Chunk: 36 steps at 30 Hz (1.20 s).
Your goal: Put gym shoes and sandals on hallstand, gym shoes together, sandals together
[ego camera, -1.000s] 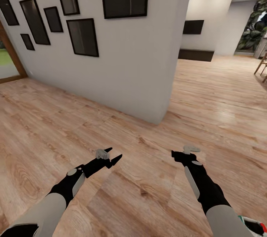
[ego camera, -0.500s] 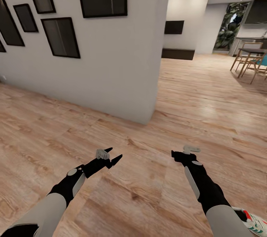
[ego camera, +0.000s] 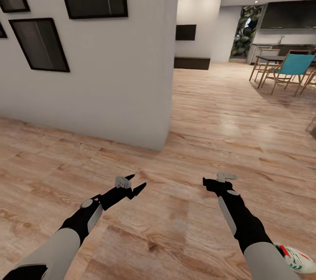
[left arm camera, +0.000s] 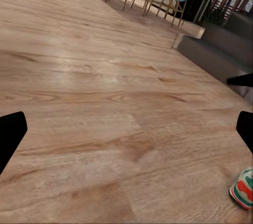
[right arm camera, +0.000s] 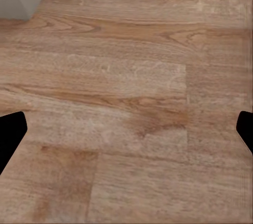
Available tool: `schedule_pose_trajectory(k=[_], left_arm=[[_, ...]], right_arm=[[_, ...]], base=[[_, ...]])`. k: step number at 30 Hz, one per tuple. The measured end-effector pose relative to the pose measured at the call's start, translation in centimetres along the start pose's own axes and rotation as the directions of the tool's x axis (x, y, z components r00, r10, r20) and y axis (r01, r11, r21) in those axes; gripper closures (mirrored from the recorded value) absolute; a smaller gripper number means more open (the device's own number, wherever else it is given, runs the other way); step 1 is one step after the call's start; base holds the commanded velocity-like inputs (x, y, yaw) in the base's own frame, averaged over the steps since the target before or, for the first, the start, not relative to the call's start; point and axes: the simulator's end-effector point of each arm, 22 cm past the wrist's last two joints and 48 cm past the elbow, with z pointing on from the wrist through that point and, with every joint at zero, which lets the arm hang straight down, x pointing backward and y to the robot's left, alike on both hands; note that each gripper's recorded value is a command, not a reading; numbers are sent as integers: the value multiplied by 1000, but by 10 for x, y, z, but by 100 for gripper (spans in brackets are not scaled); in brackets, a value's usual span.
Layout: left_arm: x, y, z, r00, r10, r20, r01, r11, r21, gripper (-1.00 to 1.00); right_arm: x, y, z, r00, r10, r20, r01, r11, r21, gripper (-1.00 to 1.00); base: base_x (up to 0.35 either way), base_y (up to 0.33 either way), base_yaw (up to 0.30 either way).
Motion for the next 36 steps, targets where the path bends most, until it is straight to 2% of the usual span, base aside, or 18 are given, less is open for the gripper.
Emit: schedule_pose_trajectory(k=[28, 36], left_arm=[[0, -1, 1, 1000, 0, 1, 0, 1000, 1, -100], [0, -1, 0, 1000, 0, 1, 0, 1000, 1, -100]], right_arm=[[0, 0, 0, 1000, 0, 0, 0, 1000, 1, -100], [-1, 0, 0, 1000, 0, 1, 0, 1000, 0, -100]], base=[[95, 0, -255], [289, 0, -162]])
